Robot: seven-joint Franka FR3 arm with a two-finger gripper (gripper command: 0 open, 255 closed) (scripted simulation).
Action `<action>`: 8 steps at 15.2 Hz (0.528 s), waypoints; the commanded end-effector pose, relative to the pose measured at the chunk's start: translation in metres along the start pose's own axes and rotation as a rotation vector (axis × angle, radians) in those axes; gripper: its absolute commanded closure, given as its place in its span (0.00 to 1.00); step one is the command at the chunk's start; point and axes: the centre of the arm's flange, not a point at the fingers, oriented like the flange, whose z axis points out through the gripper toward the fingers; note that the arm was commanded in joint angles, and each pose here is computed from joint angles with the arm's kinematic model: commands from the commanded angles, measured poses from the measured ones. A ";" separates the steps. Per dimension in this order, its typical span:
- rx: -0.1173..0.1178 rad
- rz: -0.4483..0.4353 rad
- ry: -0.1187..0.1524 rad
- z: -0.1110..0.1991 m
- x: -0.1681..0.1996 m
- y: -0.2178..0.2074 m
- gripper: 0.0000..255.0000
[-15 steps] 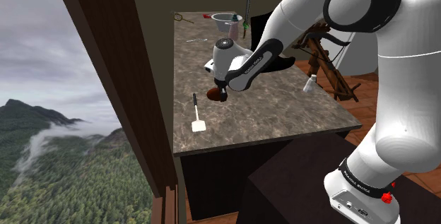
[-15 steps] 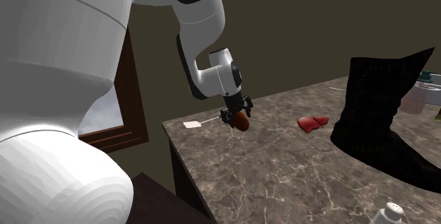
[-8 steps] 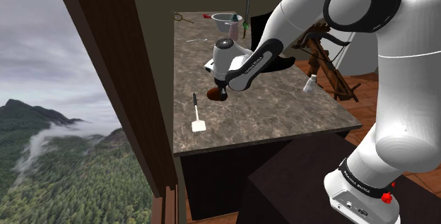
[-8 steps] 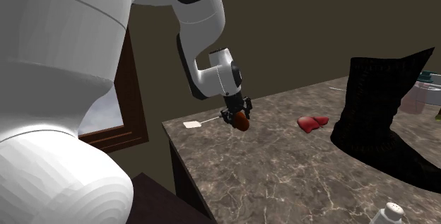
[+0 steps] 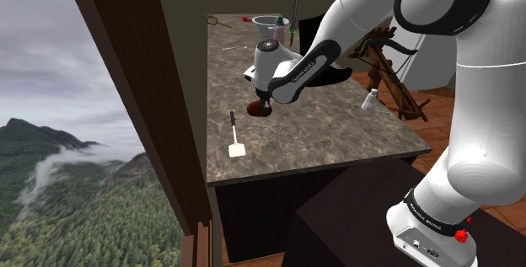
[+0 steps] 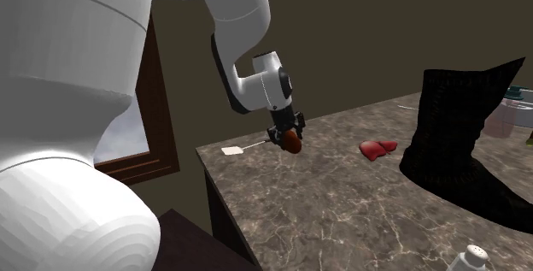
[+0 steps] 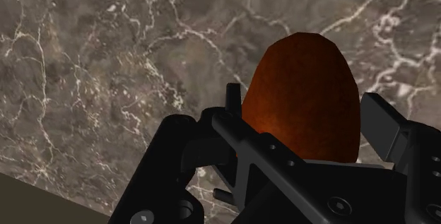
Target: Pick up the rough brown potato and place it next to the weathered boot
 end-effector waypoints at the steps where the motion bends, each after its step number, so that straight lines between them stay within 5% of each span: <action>1: 0.000 0.000 0.000 -0.010 0.000 0.003 1.00; 8: 0.000 0.000 0.000 -0.045 -0.002 0.015 1.00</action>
